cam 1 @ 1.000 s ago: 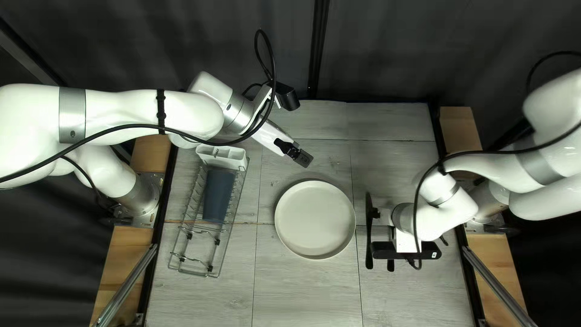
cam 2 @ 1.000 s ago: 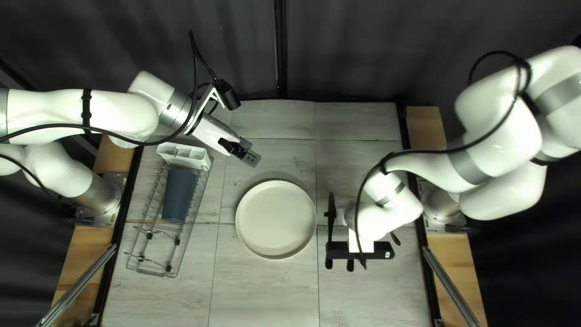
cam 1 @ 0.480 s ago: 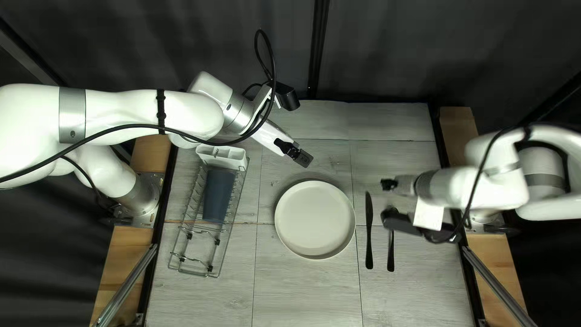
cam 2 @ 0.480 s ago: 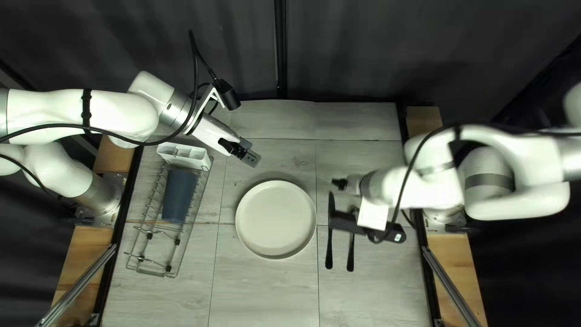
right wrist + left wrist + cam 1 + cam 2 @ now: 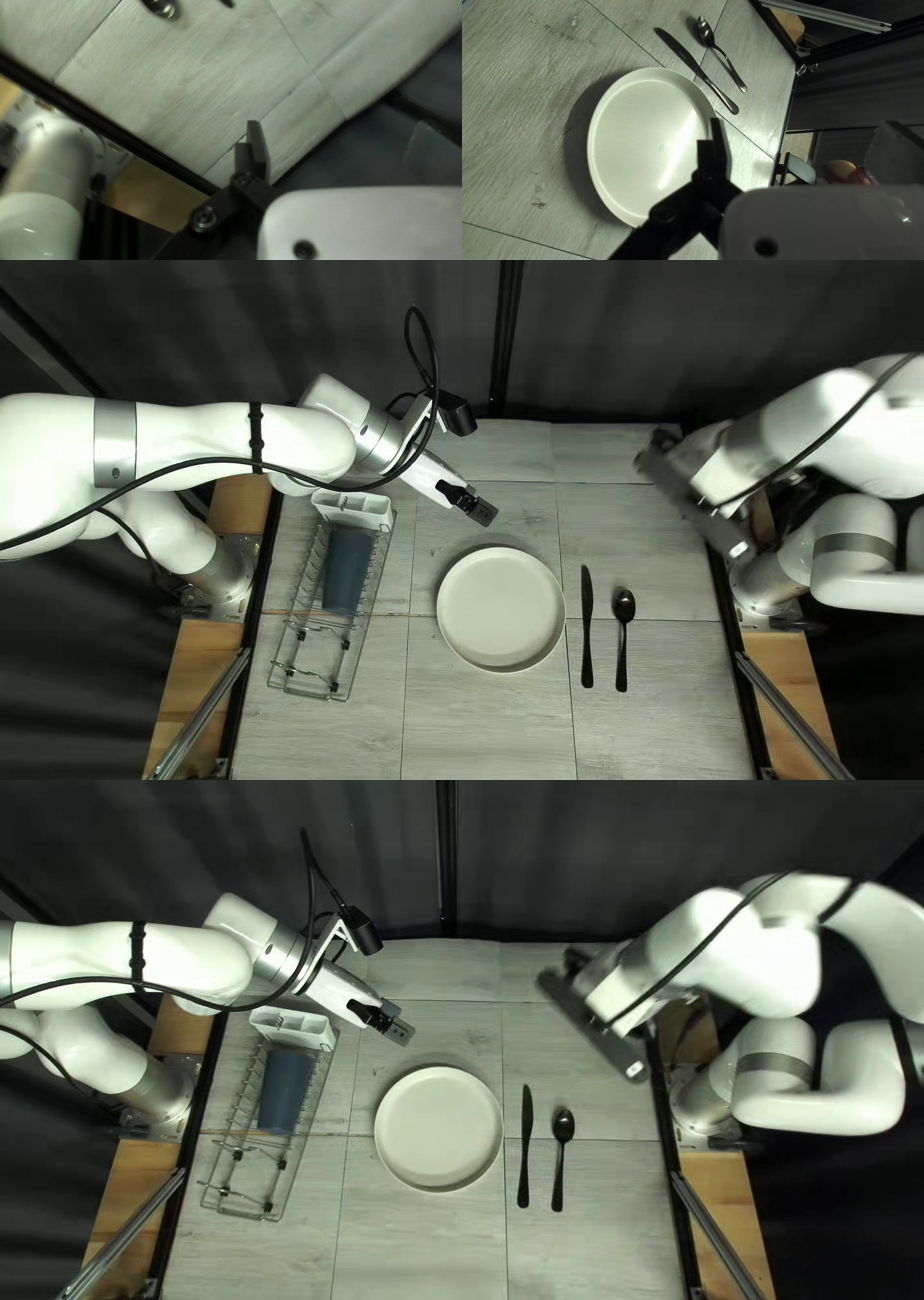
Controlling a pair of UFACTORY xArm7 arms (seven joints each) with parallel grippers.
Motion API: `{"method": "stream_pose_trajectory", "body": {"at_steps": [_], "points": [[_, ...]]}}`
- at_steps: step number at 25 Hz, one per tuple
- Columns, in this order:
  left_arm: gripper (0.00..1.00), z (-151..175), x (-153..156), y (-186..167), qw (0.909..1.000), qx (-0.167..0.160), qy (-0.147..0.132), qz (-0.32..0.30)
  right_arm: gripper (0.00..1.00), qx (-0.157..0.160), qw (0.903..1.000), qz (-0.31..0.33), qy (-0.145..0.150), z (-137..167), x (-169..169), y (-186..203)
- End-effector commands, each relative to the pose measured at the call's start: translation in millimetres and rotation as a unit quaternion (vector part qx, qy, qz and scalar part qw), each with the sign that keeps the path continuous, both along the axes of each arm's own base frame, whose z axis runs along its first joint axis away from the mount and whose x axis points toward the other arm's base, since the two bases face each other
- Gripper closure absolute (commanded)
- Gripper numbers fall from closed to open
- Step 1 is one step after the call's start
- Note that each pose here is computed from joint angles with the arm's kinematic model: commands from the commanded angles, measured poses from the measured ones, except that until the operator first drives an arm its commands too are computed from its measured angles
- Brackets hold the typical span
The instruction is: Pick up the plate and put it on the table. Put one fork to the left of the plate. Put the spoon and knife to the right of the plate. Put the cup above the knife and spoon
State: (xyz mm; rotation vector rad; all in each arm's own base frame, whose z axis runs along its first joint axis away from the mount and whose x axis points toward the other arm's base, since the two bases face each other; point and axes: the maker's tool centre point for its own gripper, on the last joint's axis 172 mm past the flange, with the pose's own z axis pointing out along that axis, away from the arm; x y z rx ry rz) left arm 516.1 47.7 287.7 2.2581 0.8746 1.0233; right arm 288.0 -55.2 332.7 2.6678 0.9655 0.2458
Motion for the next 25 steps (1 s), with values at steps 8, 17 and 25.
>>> {"method": "stream_pose_trajectory", "body": {"at_steps": [8, 17, 25], "points": [[0.00, 0.0, 0.0, 0.0, 1.0000, 0.000, 0.000, 0.000, 0.00, 0.001, 1.0000, -0.004, -0.003, 1.6, -0.7, -0.1], [0.00, -0.4, -26.2, 1.3, 0.9992, 0.038, 0.007, -0.010, 0.00, 0.001, 1.0000, -0.004, -0.003, 1.6, -0.7, -0.1], [0.00, 4.5, -46.1, -9.1, 0.9883, 0.129, 0.036, -0.073, 0.00, 0.001, 1.0000, -0.004, -0.003, 1.6, -0.7, -0.1]]}}
